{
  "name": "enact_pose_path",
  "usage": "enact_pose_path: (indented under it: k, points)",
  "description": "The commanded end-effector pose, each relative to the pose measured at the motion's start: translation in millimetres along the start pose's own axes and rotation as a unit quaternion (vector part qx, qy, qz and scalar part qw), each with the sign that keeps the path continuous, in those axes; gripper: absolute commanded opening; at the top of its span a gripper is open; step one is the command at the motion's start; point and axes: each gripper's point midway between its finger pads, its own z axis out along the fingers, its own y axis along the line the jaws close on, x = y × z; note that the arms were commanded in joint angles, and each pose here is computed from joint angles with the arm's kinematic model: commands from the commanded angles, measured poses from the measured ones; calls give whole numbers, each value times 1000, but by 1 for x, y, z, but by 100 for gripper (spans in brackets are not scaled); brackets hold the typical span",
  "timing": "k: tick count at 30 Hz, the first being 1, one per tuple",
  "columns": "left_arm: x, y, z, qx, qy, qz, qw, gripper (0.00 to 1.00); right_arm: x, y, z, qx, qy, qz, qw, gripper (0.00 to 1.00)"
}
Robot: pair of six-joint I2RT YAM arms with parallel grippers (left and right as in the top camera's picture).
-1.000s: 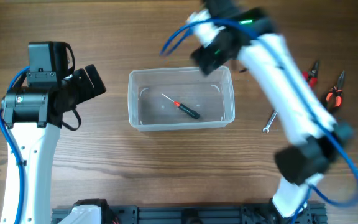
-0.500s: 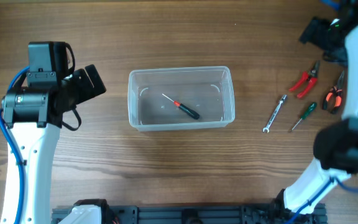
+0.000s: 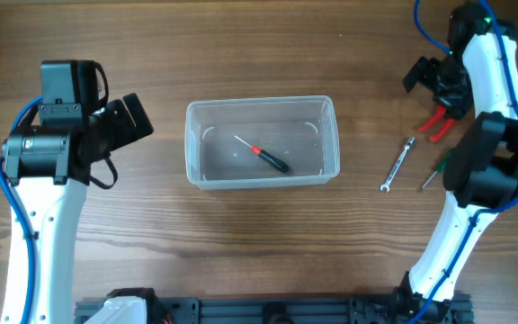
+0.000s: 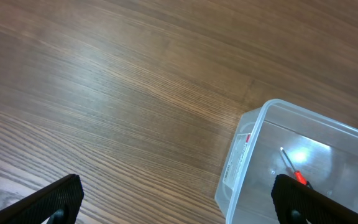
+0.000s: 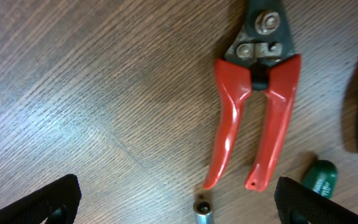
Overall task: Pack container
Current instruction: 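Move the right gripper to the red wire cutters and grasp them, then place the red wire cutters into the container and release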
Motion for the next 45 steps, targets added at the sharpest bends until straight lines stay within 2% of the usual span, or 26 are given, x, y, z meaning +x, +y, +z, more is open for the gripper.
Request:
enact_pose_path:
  k: [1,15,22,28,29,32,36,41,45]
  points:
    - [-4,3,-1,-5,-5,-10,1000,100,5,3,21,1,22,10,1000,100]
    - [-4,3,-1,-5,-5,-10,1000,100,-7,-11,46,3,28,26,999,100]
    - [-4,3,-1,-5,-5,-10,1000,100,2,-14,75,18,59,14,998,100]
    - [-4,3,-1,-5,-5,-10,1000,100,1,-13,79,17,57,12,998,98]
    - [-4,3,-1,-5,-5,-10,1000,100,1,-13,79,17,57,9,998,94]
    - [-4,3,-1,-5,-5,-10,1000,100,1,-13,79,16,58,1,998,66]
    - [-4,3,-1,-5,-5,-10,1000,100,2,-13,79,16,60,1,998,45]
    - [-4,3,-1,-5,-5,-10,1000,100,1,-12,79,15,59,1,998,22]
    - [-3,2,-1,-5,-4,-10,1000,100,1,-12,79,15,58,1,998,9]
